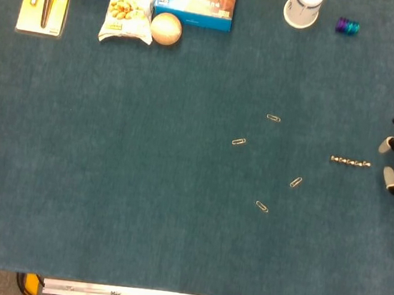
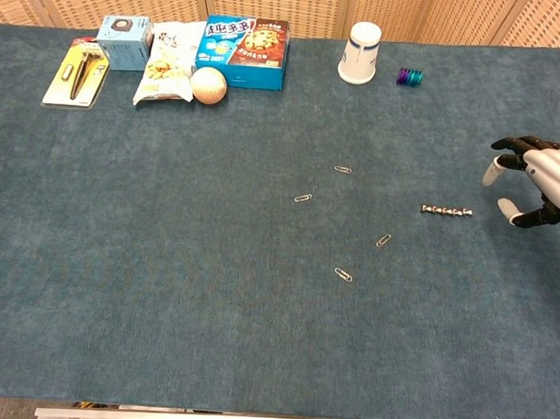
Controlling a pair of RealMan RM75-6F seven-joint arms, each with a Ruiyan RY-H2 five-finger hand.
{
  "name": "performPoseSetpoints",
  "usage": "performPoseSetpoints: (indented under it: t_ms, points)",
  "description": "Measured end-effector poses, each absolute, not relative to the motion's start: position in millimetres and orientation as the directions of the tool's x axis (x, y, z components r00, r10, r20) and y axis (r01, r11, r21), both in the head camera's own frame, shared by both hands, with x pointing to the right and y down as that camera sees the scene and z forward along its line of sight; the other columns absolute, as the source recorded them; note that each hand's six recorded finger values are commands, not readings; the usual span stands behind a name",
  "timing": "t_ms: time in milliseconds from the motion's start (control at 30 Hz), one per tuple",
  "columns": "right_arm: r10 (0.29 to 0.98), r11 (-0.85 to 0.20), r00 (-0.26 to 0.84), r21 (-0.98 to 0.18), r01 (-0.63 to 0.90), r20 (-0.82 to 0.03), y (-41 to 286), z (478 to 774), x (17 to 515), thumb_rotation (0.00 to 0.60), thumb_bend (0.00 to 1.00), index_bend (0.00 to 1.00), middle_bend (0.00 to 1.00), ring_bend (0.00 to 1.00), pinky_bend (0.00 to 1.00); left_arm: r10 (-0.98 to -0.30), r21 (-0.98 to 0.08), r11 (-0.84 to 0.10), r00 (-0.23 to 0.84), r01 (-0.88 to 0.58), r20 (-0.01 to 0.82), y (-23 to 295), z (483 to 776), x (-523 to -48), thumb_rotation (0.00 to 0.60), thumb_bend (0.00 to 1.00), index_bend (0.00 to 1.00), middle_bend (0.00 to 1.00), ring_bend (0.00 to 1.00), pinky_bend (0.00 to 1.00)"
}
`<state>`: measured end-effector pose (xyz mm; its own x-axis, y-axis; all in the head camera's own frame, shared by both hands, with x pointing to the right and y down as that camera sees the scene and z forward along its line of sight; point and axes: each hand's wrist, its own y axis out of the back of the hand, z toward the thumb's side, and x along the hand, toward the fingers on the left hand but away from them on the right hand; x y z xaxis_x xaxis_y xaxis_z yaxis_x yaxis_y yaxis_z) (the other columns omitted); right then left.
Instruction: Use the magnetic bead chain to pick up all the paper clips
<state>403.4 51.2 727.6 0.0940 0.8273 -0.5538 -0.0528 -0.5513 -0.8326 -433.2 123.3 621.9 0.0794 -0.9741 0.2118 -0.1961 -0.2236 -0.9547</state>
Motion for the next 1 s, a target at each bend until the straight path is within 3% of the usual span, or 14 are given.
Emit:
performPoseSetpoints:
  t_ms: [133,533,1000]
  points:
    - [0.831,-0.547,0.088,-0.836,-0.049,-0.549,49.5,729.9,401.8,0.6,0.37,0.45,0.12,0.0,0.1,-0.974,-0.955,-0.224,0.079,-0.196,0.212,123.4,621.9,-433.4,0.6,0.0,0.51,0.44,0.33,0.44]
    - [0.825,-0.555,0.087,-0.83,-0.056,-0.558,48.2,735.5,399.1,0.6,0.23,0.45,0.11,0.0,0.1,-0.974,-0.955,-0.225,0.079,-0.195,0.213,123.9,621.9,-433.7,0.6,0.0,0.51,0.44,0.33,0.44]
    - [0.81,-0.577,0.068,-0.812,-0.083,-0.582,44.6,746.3,395.1,0.6,0.25,0.45,0.11,0.0,0.1,-0.973,-0.954,-0.226,0.081,-0.195,0.214,124.5,621.8,-433.6,0.6,0.0,0.51,0.44,0.33,0.44]
